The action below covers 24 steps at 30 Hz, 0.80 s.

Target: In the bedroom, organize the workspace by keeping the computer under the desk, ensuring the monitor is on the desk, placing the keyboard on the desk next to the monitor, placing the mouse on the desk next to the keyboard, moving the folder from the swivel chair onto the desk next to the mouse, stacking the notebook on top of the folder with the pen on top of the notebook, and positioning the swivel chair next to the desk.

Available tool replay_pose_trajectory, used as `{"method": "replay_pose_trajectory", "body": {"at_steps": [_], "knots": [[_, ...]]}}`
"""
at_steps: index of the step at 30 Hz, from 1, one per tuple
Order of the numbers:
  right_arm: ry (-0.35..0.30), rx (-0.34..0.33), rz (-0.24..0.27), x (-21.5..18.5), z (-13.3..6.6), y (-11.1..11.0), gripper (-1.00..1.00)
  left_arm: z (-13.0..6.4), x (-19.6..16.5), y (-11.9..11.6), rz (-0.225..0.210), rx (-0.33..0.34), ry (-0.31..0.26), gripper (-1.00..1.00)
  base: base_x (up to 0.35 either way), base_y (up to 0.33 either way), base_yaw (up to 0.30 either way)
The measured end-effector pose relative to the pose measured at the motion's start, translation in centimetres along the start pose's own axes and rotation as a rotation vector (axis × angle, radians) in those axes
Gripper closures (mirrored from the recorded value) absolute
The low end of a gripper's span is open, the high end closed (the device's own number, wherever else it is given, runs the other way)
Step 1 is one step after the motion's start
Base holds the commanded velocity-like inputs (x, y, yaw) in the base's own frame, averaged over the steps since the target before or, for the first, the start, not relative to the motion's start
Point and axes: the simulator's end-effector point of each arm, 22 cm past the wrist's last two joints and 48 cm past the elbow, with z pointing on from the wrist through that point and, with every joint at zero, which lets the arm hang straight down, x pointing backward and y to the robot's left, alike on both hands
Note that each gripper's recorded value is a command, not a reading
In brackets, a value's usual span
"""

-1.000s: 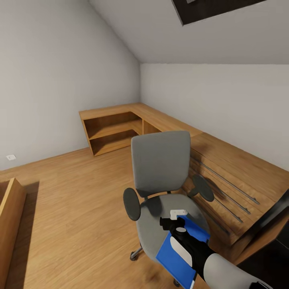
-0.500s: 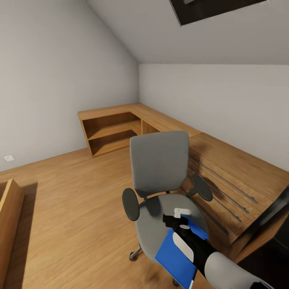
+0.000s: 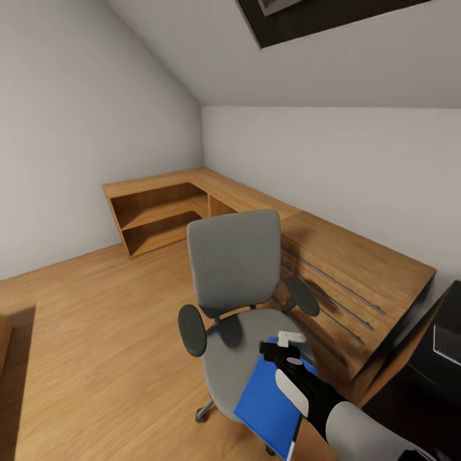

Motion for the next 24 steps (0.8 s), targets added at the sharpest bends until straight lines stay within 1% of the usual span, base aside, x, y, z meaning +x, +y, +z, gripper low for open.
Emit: {"method": "replay_pose_trajectory", "body": {"at_steps": [20, 24], "knots": [[-0.041, -0.023, -0.006, -2.1, -0.9, 1.0, -1.0, -0.2, -0.6, -0.4, -0.005, 0.012, -0.016, -1.0, 0.0, 0.0, -0.197], [-0.045, -0.024, -0.006, -2.3, -1.0, 1.1, -1.0, -0.2, -0.4, -0.2, -0.003, 0.008, -0.012, -1.0, 0.0, 0.0, -0.114]]}}
